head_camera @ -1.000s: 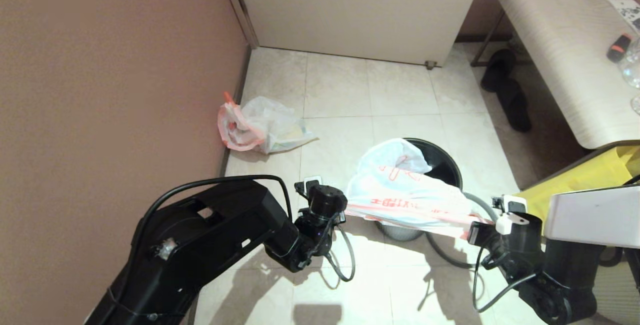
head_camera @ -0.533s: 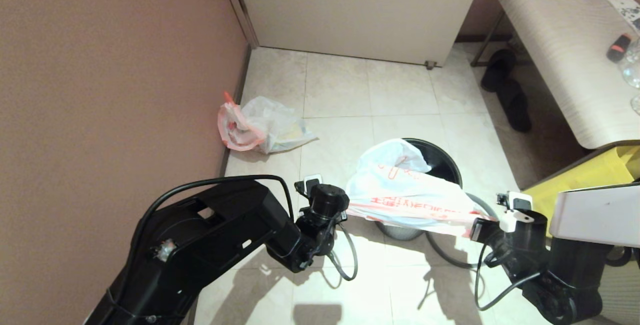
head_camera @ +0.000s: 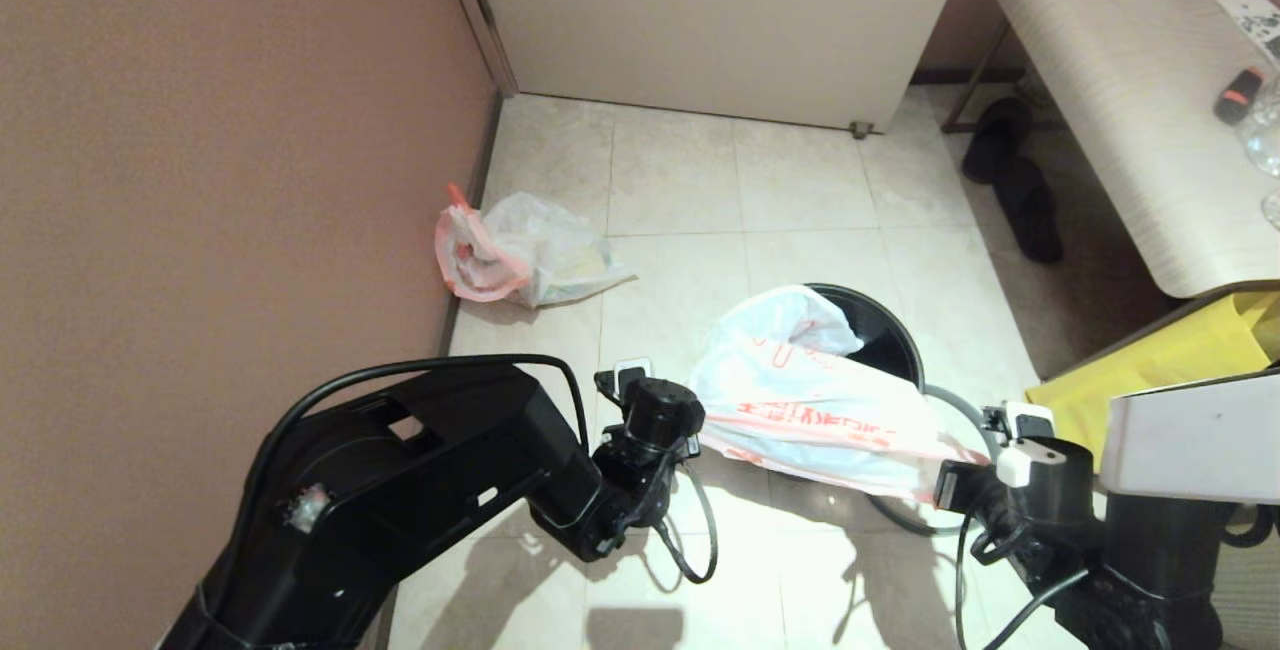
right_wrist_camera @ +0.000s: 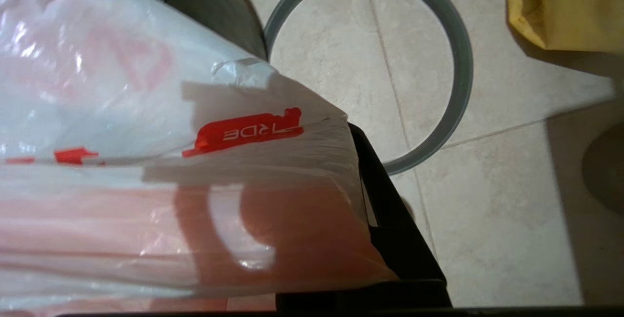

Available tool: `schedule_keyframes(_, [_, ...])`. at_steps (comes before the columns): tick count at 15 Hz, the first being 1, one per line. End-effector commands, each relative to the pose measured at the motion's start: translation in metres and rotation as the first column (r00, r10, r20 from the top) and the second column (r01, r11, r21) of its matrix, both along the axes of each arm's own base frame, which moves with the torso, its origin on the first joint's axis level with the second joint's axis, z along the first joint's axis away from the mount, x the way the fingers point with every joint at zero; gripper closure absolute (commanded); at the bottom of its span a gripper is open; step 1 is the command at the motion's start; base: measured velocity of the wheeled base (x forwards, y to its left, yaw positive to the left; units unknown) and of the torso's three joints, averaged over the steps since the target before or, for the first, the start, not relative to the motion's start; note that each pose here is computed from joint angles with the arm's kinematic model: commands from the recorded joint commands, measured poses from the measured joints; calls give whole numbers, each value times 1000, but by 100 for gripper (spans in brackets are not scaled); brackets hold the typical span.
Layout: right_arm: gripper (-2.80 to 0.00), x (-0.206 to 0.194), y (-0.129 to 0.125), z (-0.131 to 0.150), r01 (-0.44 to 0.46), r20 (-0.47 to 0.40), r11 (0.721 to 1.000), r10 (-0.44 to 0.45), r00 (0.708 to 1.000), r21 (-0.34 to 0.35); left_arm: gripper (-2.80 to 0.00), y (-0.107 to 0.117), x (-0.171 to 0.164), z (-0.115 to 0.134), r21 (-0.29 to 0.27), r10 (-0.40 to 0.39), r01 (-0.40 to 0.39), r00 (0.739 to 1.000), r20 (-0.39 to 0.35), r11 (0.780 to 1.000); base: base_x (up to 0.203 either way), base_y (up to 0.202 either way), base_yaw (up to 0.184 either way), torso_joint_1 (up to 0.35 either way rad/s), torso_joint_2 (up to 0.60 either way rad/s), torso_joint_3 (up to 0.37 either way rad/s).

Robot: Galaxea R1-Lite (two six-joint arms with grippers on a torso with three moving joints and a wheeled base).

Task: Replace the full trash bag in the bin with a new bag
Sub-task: Put the new garbage bag on the trash can

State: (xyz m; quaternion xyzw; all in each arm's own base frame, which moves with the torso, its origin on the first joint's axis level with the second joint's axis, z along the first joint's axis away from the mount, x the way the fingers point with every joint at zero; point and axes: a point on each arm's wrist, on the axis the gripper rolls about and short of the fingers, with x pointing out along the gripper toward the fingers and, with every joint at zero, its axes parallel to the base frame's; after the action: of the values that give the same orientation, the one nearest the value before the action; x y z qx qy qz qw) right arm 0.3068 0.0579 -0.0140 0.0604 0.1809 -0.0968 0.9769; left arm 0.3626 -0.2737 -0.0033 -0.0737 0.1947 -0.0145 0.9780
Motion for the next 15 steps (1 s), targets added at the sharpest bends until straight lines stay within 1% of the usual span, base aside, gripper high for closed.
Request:
schedule_keyframes(1, [0, -10, 1, 10, -35, 15, 999, 34, 999, 15, -280, -1, -13, 9, -8, -38, 38, 999, -8, 999, 0, 0, 0, 0, 0, 0])
schedule_keyframes(2, [0, -16, 1, 12, -74, 1, 997, 74, 997, 21, -280, -4, -24, 11, -8, -85, 85, 996, -27, 996, 0, 0, 0, 0, 0, 0])
schedule_keyframes(3, [0, -21, 2, 10, -113, -25, 994, 113, 993, 12, -280, -8, -36, 11, -3, -134, 134, 990, -48, 991, 0, 0, 0, 0, 0, 0])
schedule_keyframes(4, [0, -24, 2, 11, -131, -32, 991, 132, 991, 13, -280, -10, -43, 10, 15, -181, 183, 981, -65, 983, 0, 0, 0, 0, 0, 0])
schedule_keyframes(6, [0, -30, -2, 10, -168, -56, 985, 170, 984, 28, -280, -9, -44, 8, 17, -192, 194, 979, -72, 981, 0, 0, 0, 0, 0, 0])
schedule_keyframes(7, [0, -29, -5, 8, -174, -65, 984, 175, 982, 19, -280, -9, -43, 7, 15, -193, 195, 978, -73, 981, 0, 0, 0, 0, 0, 0])
schedule_keyframes(9, [0, -28, -10, 6, -165, -61, 986, 165, 984, 12, -280, -9, -43, 6, 15, -196, 198, 978, -76, 980, 0, 0, 0, 0, 0, 0])
schedule_keyframes(11, [0, -26, -11, 9, -160, -45, 987, 161, 986, 22, -280, -10, -45, 4, 8, -224, 225, 970, -91, 974, 0, 0, 0, 0, 0, 0])
schedule_keyframes(12, [0, -25, -11, 10, -153, -35, 987, 155, 987, 39, -280, -11, -45, -3, 13, -231, 234, 967, -106, 972, 0, 0, 0, 0, 0, 0])
schedule_keyframes(13, [0, -25, -10, 15, -146, -12, 987, 147, 989, 72, -280, -11, -43, -11, 21, -233, 237, 965, -119, 971, 0, 0, 0, 0, 0, 0])
schedule_keyframes(15, [0, -26, -9, 22, -165, 14, 981, 164, 986, 104, -280, -14, -37, -23, 36, -230, 236, 965, -128, 971, 0, 0, 0, 0, 0, 0])
